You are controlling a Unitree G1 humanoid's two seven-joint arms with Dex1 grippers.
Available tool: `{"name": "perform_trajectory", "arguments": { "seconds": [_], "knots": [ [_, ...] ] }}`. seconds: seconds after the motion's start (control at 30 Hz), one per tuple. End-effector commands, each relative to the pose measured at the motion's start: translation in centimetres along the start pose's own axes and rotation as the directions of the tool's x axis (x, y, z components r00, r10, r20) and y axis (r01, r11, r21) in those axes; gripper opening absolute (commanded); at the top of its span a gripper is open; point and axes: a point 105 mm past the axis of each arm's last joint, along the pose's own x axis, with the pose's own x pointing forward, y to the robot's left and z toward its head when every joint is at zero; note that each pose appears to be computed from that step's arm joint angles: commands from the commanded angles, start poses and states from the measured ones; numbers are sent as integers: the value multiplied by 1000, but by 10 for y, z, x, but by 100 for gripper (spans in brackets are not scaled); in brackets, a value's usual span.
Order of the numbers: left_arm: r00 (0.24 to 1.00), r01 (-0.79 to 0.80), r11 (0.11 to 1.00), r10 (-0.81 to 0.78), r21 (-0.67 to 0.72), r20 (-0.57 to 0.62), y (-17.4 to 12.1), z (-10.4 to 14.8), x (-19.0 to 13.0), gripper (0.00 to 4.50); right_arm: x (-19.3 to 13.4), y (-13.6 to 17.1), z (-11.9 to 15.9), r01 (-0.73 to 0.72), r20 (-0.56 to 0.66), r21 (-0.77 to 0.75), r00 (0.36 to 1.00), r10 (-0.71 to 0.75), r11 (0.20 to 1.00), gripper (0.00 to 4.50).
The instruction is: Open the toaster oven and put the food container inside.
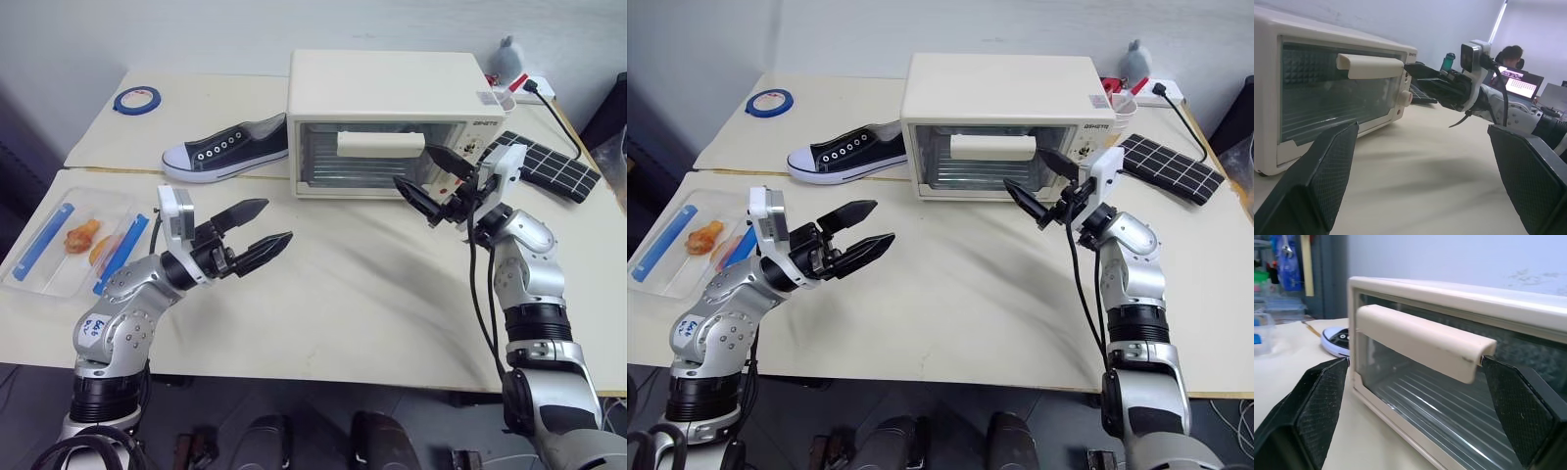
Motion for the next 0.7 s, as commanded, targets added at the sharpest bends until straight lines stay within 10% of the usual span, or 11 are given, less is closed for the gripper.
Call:
{"name": "perform_trajectory", "arguments": {
  "seconds": [0.03, 0.3, 0.7],
  "knots": [
    [1000, 13, 999, -14, 42, 16, -1, 8, 4, 450, 4, 6, 14, -50, 46, -5, 998, 50, 999, 448],
    [1000, 3, 998, -4, 64, 10, 9, 12, 6, 450, -15, 37, 5, -193, -55, -40, 980, 191, 980, 448],
    [994, -78, 988, 67, 134, 85, 65, 23, 50, 117, -35, 62, -24, -266, -172, -115, 954, 244, 957, 450]
  ]
}}
